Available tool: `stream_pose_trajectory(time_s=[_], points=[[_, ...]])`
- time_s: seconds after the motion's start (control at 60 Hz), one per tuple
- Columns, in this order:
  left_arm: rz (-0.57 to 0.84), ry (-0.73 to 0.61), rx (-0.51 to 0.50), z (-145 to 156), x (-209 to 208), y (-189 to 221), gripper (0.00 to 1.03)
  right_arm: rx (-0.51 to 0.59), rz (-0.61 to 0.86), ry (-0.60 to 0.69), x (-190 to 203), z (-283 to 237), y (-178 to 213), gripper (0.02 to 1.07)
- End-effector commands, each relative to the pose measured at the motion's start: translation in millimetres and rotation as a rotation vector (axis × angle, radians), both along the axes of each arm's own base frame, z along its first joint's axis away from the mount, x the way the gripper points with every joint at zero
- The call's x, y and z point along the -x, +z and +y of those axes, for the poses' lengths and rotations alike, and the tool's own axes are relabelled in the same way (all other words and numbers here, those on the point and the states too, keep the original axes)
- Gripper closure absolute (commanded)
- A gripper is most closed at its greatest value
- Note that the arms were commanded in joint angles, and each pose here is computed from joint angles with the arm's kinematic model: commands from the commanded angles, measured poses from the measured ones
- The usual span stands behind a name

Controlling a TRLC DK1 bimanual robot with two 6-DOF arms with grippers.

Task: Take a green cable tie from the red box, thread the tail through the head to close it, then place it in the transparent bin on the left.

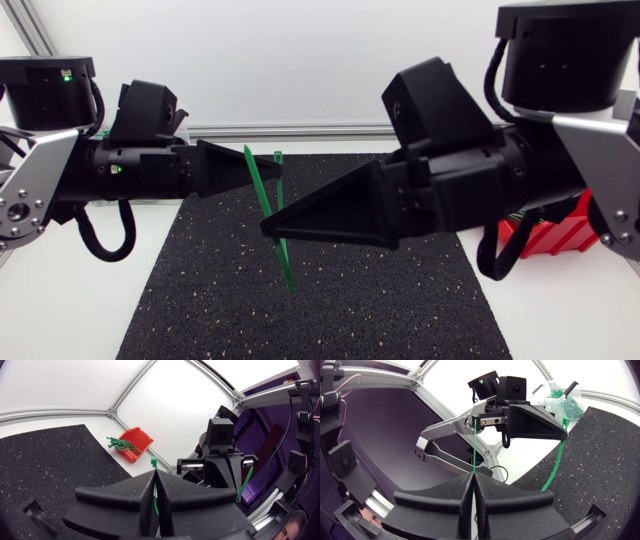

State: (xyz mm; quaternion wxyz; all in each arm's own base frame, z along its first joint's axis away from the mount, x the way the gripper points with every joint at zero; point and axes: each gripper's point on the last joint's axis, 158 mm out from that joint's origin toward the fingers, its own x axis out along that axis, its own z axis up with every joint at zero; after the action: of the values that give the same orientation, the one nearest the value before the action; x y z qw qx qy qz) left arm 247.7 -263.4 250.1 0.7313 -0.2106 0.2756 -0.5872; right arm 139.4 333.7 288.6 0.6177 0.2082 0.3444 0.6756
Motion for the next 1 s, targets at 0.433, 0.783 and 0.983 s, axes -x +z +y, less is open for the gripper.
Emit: stream_pose_trajectory(time_s=[0.433, 0.783, 0.983], points=[[-0.085, 0.036, 0.078, 2, 5, 6, 0.99, 0.050, 0.433, -0.011, -24, 8, 3, 1.01], [-0.119, 0.071, 0.086, 6, 7, 6, 0.99, 0.129, 0.608, 0.000, -26, 0, -14, 1.01], [-0.118, 0.067, 0.085, 2, 10, 3, 0.99, 0.155, 0.662, -0.011, -27, -7, -18, 1.01]])
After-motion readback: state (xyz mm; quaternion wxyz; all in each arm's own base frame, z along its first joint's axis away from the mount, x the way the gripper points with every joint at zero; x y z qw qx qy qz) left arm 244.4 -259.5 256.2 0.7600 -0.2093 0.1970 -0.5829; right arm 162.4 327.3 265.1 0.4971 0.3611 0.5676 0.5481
